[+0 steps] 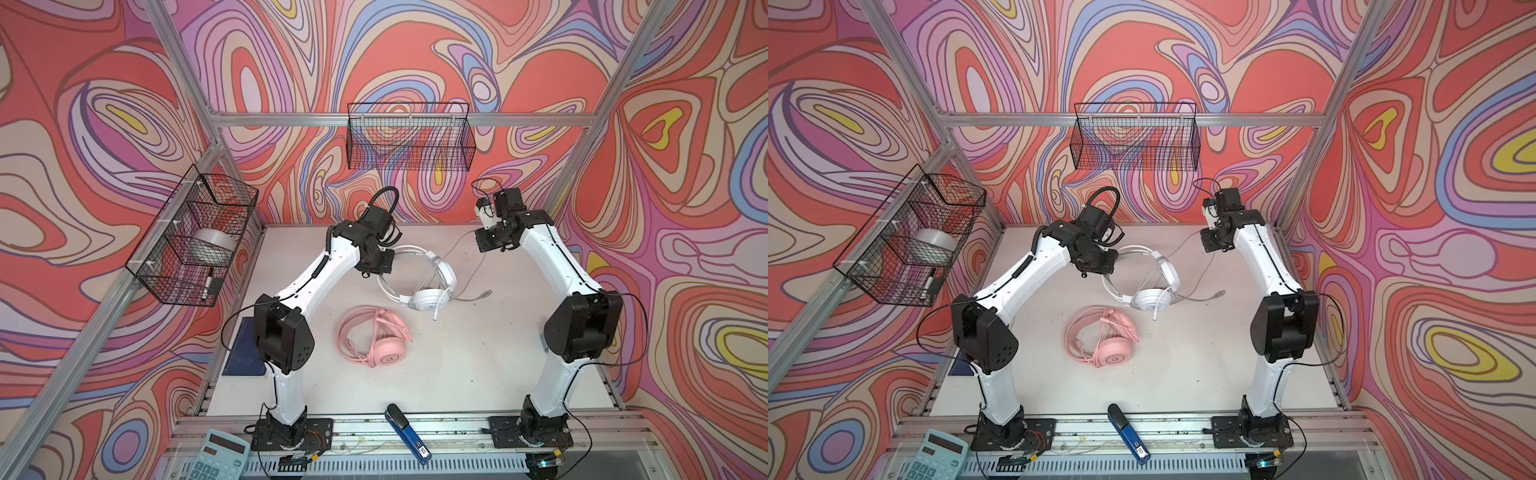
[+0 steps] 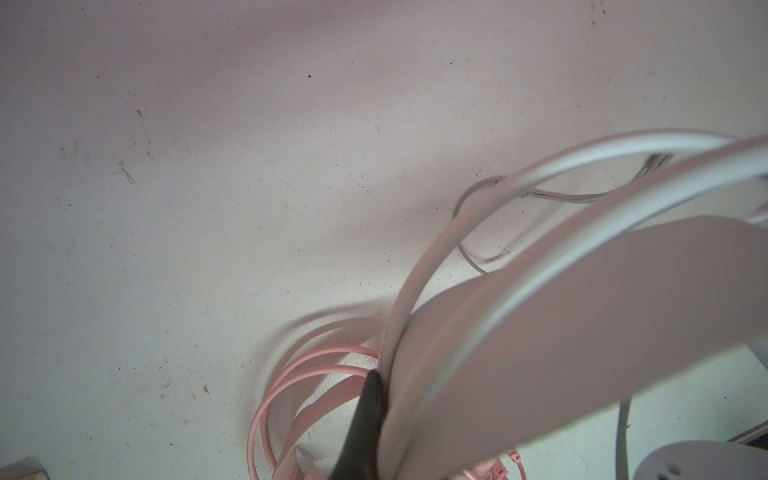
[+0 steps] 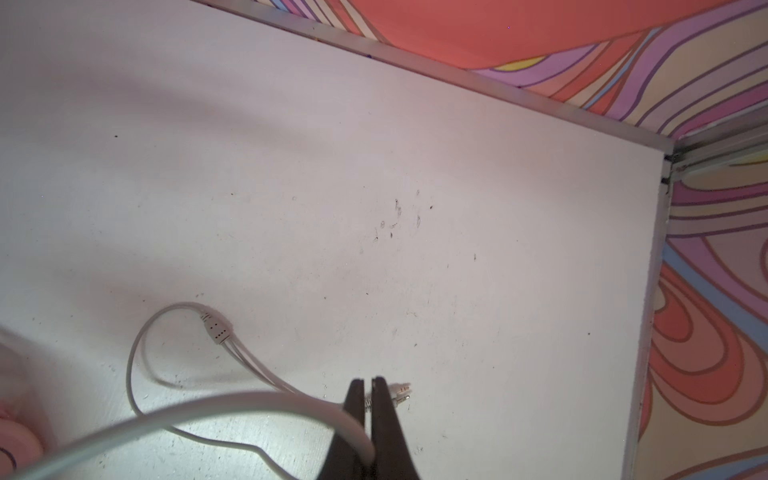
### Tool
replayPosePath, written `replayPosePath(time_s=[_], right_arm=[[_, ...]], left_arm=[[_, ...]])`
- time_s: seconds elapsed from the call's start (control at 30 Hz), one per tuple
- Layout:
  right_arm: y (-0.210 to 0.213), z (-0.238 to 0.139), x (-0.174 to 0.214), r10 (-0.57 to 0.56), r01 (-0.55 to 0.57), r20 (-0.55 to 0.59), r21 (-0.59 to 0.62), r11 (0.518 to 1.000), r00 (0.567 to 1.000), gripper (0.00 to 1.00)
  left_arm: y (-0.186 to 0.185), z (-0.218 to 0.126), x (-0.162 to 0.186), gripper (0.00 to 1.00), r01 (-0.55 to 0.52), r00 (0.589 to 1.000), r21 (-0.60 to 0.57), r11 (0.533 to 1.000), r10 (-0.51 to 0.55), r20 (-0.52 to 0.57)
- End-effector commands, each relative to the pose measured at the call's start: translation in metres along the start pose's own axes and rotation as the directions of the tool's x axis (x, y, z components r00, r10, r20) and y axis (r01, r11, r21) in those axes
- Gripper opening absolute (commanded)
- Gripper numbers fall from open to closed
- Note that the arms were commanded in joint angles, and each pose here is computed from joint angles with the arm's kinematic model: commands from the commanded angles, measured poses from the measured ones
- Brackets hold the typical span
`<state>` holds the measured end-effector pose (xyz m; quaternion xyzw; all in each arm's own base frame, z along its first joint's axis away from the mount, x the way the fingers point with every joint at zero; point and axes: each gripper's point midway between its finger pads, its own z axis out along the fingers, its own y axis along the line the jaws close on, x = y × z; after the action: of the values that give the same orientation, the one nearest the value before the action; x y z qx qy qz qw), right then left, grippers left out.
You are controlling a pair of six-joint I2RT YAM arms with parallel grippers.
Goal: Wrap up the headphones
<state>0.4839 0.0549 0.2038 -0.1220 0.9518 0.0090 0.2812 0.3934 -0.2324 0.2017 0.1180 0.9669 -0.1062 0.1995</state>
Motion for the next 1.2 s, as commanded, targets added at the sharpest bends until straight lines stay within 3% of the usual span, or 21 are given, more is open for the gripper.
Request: replayPosePath(time_s=[0.0, 0.57, 0.8, 0.97, 1.17], right_arm=[[-0.009, 0.022, 0.009, 0.078, -0.078, -0.026, -0.011, 0.997, 0.997, 0.0], [-0.018, 0.088, 0.043, 0.201, -0.209, -0.13, -0.054, 0.976, 0.971, 0.0], [-0.003, 0.088, 0.041, 0.228, -0.243, -0.112, -0.142, 0.96, 0.967, 0.0], [0.008, 0.083, 0.043, 0.262, -0.275, -0.089, -0.2, 0.94, 0.961, 0.17], [0.023, 0.079, 0.052, 0.306, -0.312, -0.065, -0.271, 0.911, 0.95, 0.28]], left_arm=[[-0.02, -0.027, -0.007, 0.0, -0.042, 0.997, 0.098, 0.994, 0.035, 0.07], [-0.039, -0.052, 0.004, 0.0, -0.075, 0.992, 0.255, 0.964, 0.047, 0.118], [-0.036, -0.056, -0.001, 0.0, -0.04, 0.992, 0.267, 0.963, 0.006, 0.129], [-0.036, -0.053, -0.005, 0.0, -0.008, 0.992, 0.271, 0.962, -0.027, 0.126], [-0.033, -0.054, -0.014, 0.0, 0.032, 0.989, 0.273, 0.961, -0.07, 0.133]])
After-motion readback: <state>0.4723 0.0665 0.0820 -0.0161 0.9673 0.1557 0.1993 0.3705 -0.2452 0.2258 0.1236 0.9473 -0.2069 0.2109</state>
